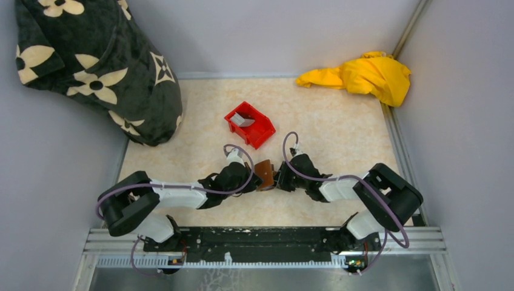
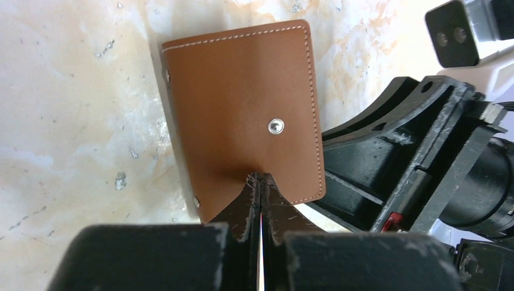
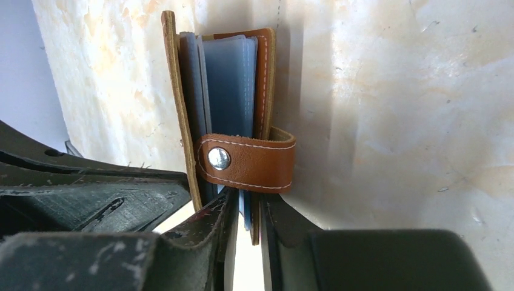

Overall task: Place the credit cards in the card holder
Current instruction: Close the card holder at the center of the board.

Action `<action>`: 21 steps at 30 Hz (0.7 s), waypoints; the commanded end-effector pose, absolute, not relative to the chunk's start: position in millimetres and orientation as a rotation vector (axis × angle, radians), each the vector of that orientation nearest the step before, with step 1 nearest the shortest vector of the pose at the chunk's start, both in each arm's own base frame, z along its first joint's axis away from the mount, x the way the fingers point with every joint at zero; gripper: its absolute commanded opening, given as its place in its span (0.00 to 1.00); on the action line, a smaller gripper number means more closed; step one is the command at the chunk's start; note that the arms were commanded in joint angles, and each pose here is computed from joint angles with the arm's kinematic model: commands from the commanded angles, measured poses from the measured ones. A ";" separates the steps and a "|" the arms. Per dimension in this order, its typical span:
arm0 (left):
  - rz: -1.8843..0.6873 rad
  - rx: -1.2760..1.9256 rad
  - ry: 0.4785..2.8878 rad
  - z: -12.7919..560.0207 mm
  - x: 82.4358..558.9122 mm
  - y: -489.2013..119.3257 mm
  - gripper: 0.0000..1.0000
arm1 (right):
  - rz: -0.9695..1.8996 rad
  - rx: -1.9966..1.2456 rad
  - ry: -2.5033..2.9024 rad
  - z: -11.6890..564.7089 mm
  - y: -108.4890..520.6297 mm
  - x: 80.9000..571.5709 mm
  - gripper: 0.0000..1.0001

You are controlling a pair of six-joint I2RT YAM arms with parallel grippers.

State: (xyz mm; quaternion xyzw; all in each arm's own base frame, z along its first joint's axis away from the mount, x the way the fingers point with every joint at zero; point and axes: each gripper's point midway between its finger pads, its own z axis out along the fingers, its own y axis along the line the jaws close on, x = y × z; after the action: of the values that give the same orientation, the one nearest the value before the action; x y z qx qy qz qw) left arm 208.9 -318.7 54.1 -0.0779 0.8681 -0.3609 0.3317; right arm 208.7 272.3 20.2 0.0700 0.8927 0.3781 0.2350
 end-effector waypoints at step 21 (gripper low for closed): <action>-0.818 -0.179 2.423 11.9 192.0 -313.7 0.00 | 0.632 0.081 2.477 11.9 235.7 223.4 0.39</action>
State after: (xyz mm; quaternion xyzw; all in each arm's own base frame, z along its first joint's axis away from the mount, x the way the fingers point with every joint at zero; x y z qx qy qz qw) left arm 211.5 -325.2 48.9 -0.0899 0.8703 -0.3572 0.3269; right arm 221.5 256.4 26.2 0.0393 0.9081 0.3111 0.2775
